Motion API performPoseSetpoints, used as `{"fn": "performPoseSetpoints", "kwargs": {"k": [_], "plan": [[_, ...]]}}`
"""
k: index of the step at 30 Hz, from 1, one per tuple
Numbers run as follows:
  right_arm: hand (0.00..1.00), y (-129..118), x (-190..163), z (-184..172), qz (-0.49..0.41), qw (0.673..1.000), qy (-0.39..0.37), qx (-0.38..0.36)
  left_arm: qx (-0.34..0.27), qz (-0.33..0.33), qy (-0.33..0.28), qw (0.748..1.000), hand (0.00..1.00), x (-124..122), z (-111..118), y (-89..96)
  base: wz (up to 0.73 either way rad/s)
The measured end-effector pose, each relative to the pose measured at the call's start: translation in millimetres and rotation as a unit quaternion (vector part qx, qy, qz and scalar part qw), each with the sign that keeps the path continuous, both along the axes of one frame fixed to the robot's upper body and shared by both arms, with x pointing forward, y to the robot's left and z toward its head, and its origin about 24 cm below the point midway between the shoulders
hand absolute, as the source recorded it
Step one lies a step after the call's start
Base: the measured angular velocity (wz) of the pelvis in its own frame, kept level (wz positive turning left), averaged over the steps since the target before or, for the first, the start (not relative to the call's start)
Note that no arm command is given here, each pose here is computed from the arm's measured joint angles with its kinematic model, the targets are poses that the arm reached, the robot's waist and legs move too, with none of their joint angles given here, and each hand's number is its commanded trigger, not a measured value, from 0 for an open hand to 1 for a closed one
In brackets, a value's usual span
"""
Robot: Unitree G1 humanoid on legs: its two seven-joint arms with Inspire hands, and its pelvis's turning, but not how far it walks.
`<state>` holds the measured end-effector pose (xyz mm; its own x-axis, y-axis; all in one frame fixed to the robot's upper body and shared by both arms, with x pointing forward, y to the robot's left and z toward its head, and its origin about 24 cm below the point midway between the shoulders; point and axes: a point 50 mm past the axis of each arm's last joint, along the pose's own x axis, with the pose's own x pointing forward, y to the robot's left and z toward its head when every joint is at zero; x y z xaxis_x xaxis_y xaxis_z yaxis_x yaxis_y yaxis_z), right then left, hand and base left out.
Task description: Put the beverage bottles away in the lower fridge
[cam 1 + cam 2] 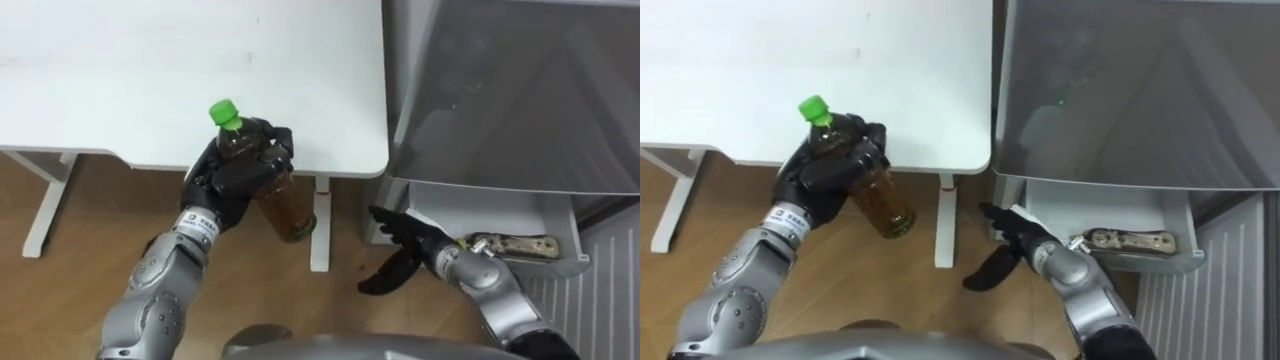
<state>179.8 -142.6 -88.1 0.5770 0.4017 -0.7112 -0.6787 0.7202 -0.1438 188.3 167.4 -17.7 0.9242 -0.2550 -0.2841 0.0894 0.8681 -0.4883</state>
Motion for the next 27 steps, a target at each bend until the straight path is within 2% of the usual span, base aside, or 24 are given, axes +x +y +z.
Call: {"fn": "performPoseSetpoints", "kwargs": {"k": [7, 13, 17, 21, 27], "plan": [[0.00, 8.5, 9.8, 20.7, 0.047, 0.998, -0.022, 0.034, 0.012, -0.012, -0.004, 1.000, 1.00, 0.1, 0.2, -0.7, 0.00], [0.00, 6.0, 10.4, 29.0, 0.072, 0.994, -0.008, 0.076, 0.018, -0.018, -0.008, 1.000, 1.00, 0.0, 0.6, 0.3, -0.02], [0.00, 5.4, 11.6, 34.1, 0.090, 0.992, -0.004, 0.091, 0.055, -0.042, -0.017, 0.997, 1.00, 1.7, 1.5, 0.5, 0.00], [0.00, 4.8, 11.8, 36.5, 0.099, 0.989, 0.002, 0.106, 0.058, -0.061, -0.027, 0.996, 1.00, 4.1, 3.8, -2.0, 0.00], [0.00, 12.3, 10.1, 38.3, 0.105, 0.984, 0.011, 0.147, 0.054, -0.123, -0.025, 0.991, 1.00, -0.9, 0.1, -23.7, 0.00]]}}
